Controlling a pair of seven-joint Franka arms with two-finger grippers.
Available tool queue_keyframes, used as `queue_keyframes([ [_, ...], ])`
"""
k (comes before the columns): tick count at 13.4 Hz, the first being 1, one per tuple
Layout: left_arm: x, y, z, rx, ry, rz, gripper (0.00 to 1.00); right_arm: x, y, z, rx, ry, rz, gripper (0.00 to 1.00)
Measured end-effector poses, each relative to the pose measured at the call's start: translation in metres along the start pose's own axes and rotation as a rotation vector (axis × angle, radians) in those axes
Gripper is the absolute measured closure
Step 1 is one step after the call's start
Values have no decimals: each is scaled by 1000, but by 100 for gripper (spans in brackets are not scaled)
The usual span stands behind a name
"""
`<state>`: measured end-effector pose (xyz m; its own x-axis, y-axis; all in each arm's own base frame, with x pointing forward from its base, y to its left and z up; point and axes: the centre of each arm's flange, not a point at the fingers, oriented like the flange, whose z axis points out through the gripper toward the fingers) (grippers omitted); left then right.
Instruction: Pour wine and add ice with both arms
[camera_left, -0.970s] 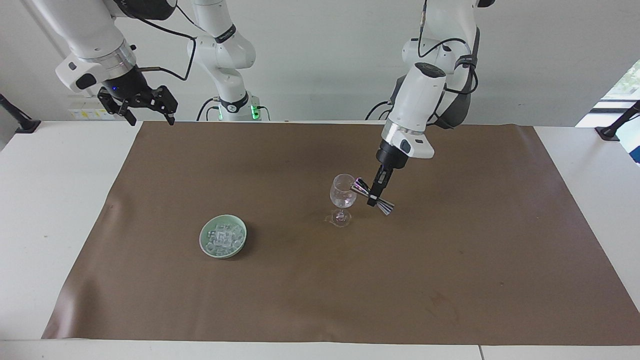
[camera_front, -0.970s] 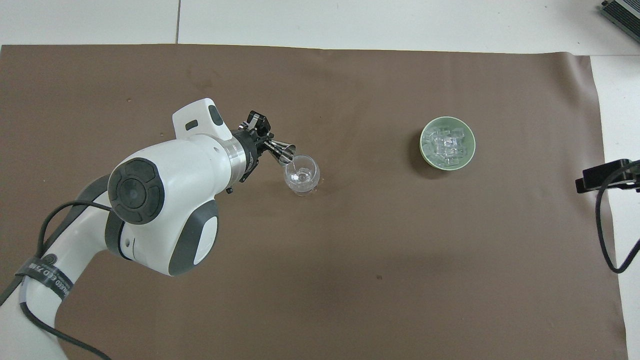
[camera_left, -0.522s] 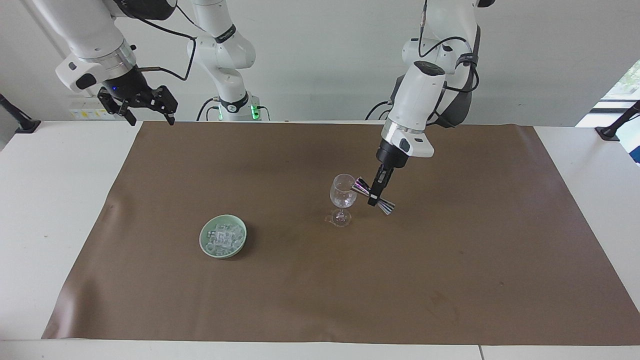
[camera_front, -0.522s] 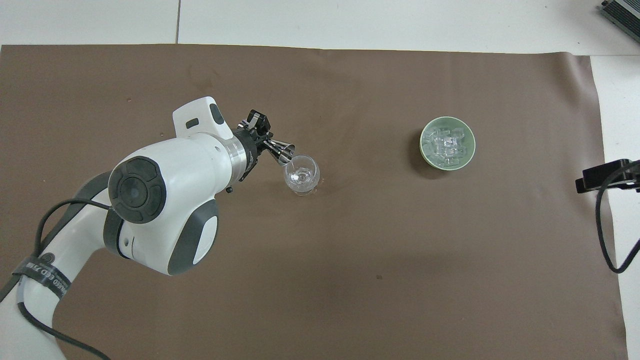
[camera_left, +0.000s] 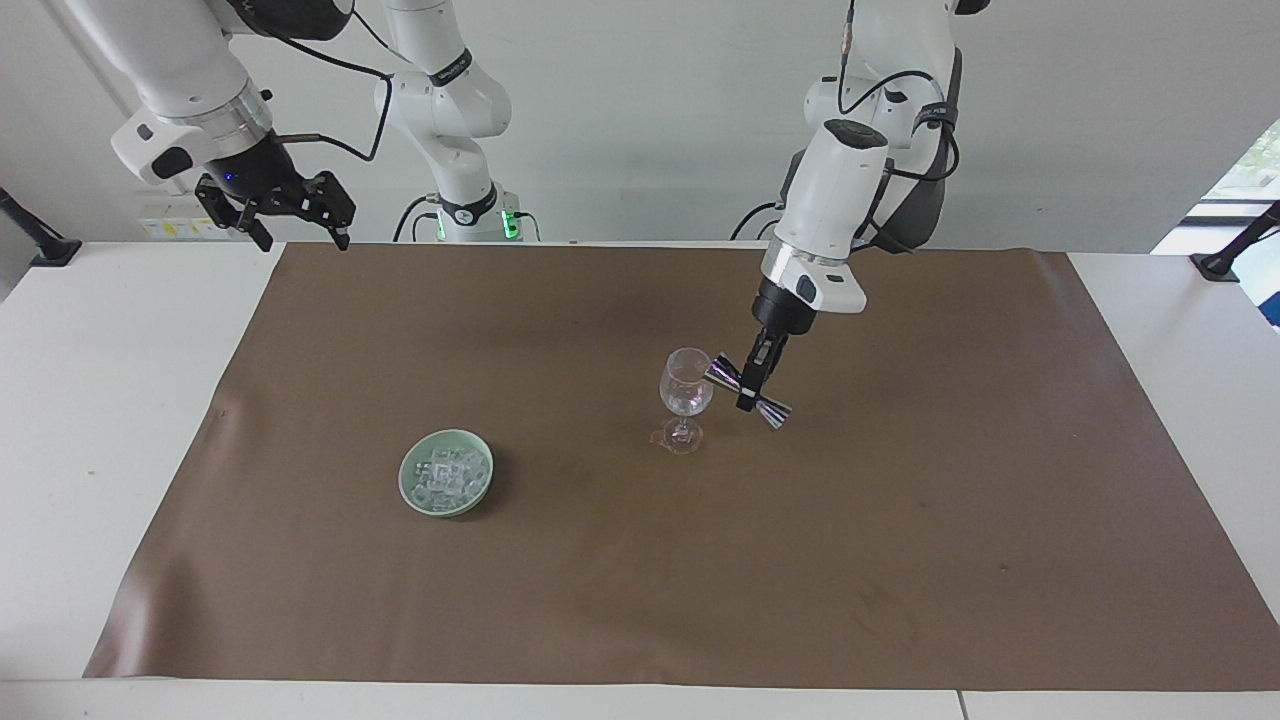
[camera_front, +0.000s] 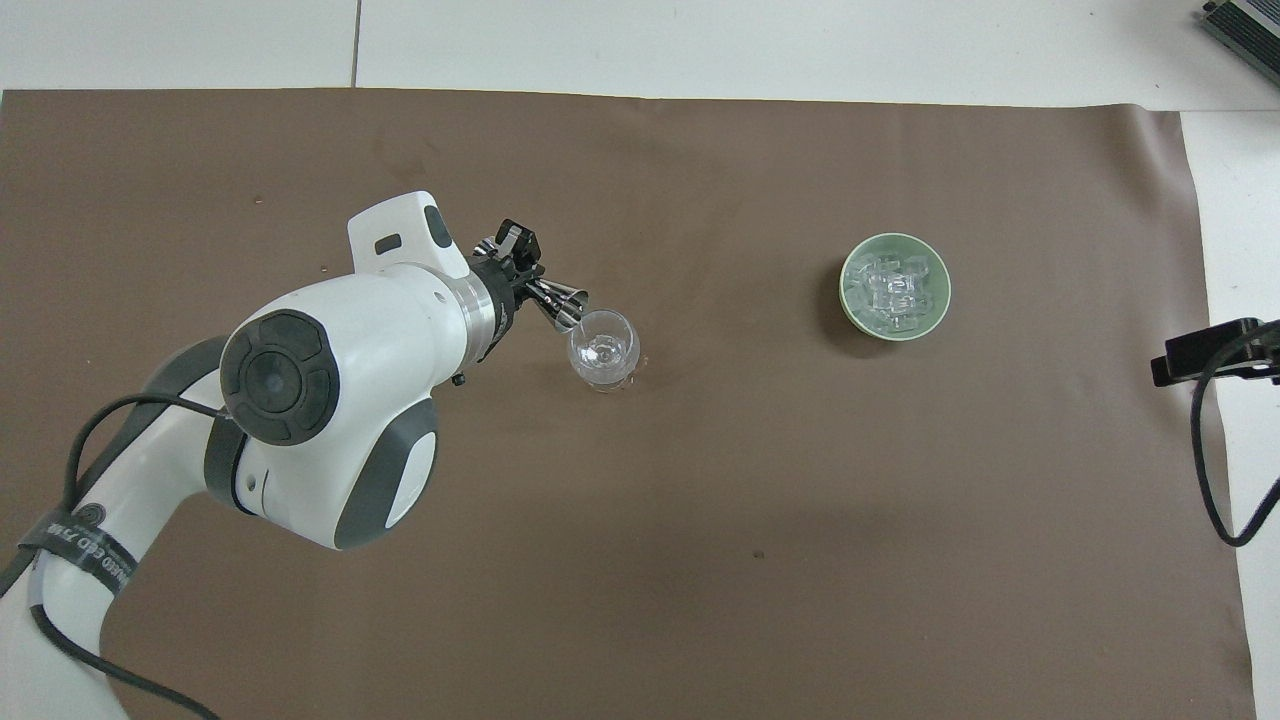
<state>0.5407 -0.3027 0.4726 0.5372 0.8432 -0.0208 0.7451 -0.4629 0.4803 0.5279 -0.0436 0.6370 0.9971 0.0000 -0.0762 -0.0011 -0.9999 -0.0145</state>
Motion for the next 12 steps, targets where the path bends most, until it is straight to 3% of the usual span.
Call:
queue_keyframes([
  [12, -2, 1, -1, 15, 17, 13, 79, 0, 0, 0, 0, 0, 0, 0],
])
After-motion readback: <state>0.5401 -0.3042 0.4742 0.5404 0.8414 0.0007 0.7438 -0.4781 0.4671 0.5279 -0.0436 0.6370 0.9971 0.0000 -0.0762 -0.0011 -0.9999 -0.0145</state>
